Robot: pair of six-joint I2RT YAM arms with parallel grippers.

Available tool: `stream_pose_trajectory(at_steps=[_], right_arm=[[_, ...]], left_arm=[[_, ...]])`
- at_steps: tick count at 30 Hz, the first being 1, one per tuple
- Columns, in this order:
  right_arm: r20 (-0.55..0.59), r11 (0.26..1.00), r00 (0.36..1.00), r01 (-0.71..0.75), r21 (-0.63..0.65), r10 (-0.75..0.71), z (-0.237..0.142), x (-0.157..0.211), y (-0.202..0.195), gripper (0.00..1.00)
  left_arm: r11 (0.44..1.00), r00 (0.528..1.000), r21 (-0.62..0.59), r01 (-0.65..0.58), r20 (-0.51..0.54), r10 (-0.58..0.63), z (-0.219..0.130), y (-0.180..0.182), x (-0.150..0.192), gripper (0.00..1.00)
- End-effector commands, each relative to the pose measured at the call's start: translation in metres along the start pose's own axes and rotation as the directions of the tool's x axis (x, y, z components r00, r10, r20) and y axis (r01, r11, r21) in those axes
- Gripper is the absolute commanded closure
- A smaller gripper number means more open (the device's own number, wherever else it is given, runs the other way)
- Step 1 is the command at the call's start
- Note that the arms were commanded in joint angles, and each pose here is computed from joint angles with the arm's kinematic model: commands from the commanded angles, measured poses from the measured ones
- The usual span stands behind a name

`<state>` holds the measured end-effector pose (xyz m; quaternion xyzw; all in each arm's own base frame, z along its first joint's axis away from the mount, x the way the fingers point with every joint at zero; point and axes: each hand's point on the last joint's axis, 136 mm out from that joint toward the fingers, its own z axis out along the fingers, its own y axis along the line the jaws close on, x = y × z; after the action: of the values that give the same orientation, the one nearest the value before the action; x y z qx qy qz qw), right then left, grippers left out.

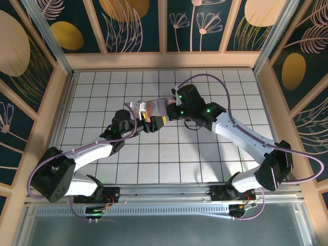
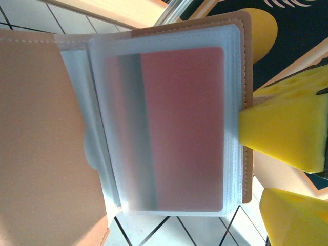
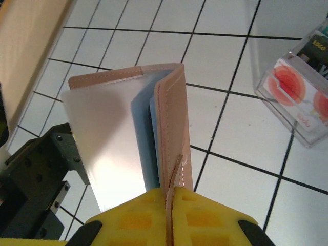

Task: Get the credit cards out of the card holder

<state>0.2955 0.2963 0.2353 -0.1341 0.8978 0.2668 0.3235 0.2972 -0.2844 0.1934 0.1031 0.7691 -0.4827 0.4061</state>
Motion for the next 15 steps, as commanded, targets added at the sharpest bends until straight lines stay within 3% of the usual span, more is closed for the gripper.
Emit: stream_pose_trajectory(at_steps=[1,15], right_arm=[[0.024,0.999,0.999,0.025,0.042,-0.026,-0.007,-0.010,0.002,1.00],[0.014,0.999,0.999,0.030,-0.015,-0.030,-0.001,-0.010,0.017,1.00]], left_arm=[[0.999,1.000,0.033,-0.022,-0.002,0.022,0.003,-0.008,-0.003,0.07],[0.997,1.000,0.073,-0.002,-0.017,0.004,0.008,-0.010,0.002,0.04]])
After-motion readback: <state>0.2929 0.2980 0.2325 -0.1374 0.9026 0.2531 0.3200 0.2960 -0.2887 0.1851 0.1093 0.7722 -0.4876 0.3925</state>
